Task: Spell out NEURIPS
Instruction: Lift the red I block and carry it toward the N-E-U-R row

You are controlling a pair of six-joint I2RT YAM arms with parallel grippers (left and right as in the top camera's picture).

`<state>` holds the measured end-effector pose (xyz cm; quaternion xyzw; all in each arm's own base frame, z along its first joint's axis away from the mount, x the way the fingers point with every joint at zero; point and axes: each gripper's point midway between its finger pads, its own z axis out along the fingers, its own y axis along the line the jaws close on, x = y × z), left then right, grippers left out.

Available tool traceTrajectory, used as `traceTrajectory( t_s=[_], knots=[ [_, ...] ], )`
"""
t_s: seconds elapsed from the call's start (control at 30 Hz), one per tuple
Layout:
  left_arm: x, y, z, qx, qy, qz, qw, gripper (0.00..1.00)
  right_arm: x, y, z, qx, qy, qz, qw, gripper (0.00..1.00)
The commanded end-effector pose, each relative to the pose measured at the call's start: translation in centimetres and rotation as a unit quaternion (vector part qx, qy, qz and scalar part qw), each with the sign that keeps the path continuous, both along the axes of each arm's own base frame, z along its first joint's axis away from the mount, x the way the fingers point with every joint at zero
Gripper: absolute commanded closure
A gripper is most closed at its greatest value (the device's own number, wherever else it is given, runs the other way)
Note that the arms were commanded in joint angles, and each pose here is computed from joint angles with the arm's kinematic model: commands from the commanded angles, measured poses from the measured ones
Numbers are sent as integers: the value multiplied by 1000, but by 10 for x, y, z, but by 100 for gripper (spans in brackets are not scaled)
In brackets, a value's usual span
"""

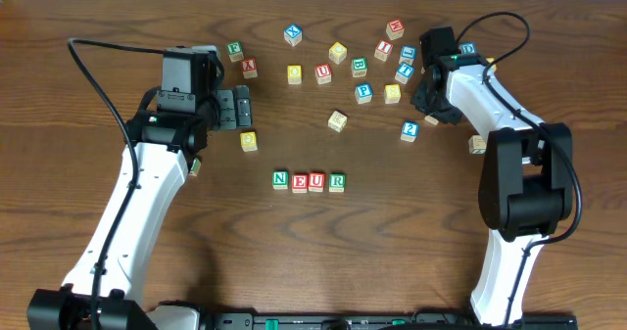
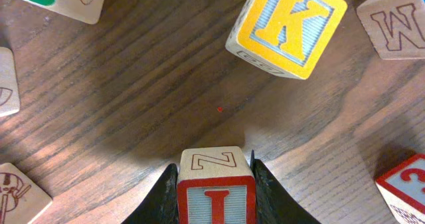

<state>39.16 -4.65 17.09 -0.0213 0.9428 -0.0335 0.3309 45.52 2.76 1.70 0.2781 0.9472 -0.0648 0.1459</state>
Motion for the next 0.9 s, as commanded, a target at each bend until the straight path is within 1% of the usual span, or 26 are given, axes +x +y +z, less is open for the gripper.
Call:
traceTrajectory(
  t_s=[0.0,0.53,0.73,0.87],
  knots=[
    [4,2,16,2,-21,0,1000,0,6,4,5,-5,-4,9,1000,79],
    [4,2,16,2,-21,0,1000,0,18,9,47,-7,-12,27,1000,82],
    [4,2,16,2,-21,0,1000,0,23,31,71,-10,-20,65,998,82],
    [4,2,16,2,-21,0,1000,0,26,55,87,-12,-29,106,994,82]
  ],
)
